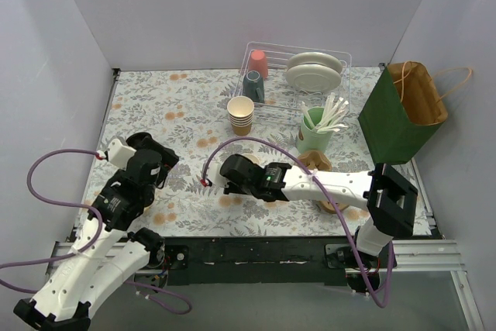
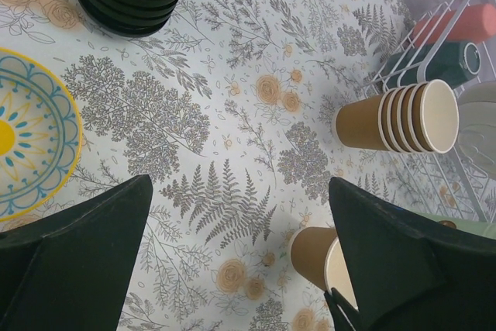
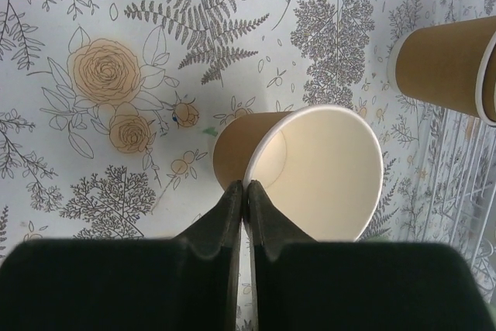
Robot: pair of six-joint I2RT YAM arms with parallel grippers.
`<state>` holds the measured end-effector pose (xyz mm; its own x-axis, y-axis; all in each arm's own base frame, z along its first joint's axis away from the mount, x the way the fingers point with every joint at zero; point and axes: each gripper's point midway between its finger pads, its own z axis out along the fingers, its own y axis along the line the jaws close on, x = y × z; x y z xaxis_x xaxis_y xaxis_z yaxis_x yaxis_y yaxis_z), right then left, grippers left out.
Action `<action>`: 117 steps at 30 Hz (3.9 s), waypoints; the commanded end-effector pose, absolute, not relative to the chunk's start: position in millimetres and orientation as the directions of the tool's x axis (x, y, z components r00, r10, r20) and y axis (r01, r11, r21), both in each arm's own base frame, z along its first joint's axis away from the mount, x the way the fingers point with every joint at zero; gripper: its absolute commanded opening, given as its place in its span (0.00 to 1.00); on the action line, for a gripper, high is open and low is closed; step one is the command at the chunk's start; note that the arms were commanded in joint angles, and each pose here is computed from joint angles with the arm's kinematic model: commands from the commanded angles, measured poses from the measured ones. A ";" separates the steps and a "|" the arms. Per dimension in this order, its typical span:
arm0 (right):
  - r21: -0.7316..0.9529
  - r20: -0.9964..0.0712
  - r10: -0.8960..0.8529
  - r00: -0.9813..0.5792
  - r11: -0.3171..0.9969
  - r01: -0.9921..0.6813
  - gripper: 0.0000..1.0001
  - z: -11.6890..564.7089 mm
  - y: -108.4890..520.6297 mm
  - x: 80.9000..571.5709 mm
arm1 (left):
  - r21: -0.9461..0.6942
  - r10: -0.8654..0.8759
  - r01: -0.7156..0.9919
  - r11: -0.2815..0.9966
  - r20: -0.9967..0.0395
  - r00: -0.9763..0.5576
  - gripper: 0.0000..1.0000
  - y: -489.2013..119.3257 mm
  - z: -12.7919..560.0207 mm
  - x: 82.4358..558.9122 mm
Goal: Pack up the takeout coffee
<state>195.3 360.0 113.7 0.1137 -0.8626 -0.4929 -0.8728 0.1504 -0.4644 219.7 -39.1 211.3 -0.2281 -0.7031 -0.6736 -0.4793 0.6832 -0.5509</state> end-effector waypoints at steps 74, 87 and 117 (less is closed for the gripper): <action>-0.316 -0.896 -0.421 0.140 0.386 -0.867 0.34 261.5 311.7 152.0 | -0.207 -0.727 -0.831 0.516 -0.619 -0.297 0.22 121.1 118.5 349.4; -0.301 -0.900 -0.417 0.125 0.388 -0.871 0.34 260.5 317.9 152.9 | -0.227 -0.715 -0.820 0.526 -0.640 -0.281 0.17 122.5 139.0 353.5; -0.267 -0.919 -0.378 0.117 0.376 -0.887 0.34 274.0 328.6 149.2 | -0.233 -0.560 -0.577 0.783 -0.669 -0.489 0.67 114.3 132.2 439.9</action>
